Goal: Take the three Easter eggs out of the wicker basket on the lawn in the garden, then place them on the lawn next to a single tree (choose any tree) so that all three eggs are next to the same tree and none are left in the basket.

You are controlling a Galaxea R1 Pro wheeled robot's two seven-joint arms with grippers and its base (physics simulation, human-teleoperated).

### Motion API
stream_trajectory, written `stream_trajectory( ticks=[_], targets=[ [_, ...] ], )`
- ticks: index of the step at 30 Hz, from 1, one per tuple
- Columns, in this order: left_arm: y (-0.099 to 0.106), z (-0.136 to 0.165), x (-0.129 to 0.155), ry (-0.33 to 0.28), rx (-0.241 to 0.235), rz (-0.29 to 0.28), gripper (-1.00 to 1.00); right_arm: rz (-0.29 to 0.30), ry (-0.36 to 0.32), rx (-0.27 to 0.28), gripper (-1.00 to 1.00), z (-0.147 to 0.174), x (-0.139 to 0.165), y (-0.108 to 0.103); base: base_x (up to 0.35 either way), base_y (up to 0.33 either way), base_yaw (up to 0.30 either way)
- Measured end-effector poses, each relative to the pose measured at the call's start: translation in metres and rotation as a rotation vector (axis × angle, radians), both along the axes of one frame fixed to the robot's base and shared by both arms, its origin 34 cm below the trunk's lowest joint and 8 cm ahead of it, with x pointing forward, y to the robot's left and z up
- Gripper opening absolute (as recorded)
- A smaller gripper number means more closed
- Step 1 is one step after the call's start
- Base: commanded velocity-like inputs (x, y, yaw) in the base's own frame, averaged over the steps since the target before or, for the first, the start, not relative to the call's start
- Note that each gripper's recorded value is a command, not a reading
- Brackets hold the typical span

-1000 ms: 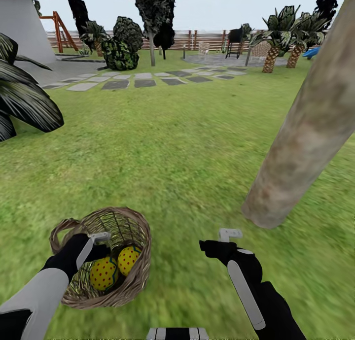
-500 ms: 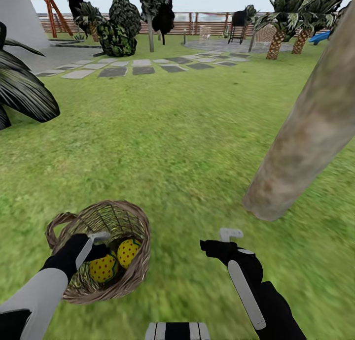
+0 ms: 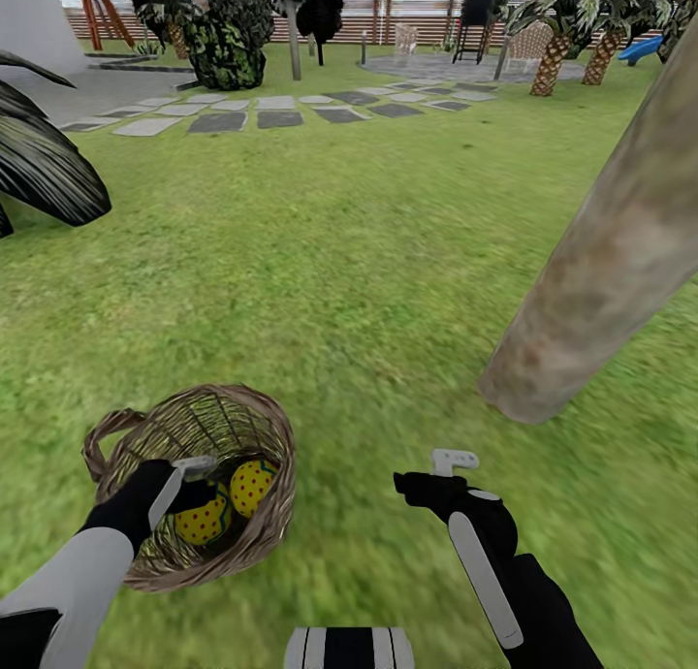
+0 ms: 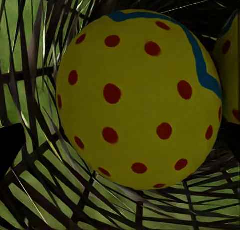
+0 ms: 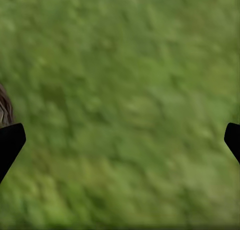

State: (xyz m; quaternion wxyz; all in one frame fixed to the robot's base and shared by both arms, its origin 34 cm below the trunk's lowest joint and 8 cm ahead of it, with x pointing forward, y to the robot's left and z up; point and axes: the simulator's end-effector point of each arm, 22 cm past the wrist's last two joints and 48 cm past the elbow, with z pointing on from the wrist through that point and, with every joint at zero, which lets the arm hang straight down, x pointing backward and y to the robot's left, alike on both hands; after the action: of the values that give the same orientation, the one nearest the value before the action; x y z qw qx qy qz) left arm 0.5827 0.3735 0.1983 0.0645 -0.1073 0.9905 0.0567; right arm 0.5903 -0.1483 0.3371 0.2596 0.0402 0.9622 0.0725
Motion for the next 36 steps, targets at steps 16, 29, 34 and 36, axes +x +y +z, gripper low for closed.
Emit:
stream_trajectory(
  ticks=[16, 29, 34, 36],
  targets=[
    [-0.004, -0.001, 0.0, -0.001, -0.009, -0.009, 1.0, 0.0, 0.0, 0.0, 1.0, 0.0, 0.0, 0.0, 0.0, 0.0, 0.0],
    [0.0, 0.001, 0.009, -0.023, -0.003, -0.012, 1.0, 0.0, 0.012, 0.0, 1.0, -0.007, -0.002, 0.0, 0.0, 0.0, 0.0],
    [0.0, 0.003, 0.012, -0.031, 0.0, -0.013, 1.0, 0.0, 0.012, 0.0, 1.0, -0.007, -0.002, 0.0, 0.0, 0.0, 0.0],
    [-0.001, 0.003, 0.012, -0.032, 0.0, -0.014, 1.0, 0.0, 0.012, 0.0, 1.0, -0.007, -0.002, 0.0, 0.0, 0.0, 0.0]
  ],
)
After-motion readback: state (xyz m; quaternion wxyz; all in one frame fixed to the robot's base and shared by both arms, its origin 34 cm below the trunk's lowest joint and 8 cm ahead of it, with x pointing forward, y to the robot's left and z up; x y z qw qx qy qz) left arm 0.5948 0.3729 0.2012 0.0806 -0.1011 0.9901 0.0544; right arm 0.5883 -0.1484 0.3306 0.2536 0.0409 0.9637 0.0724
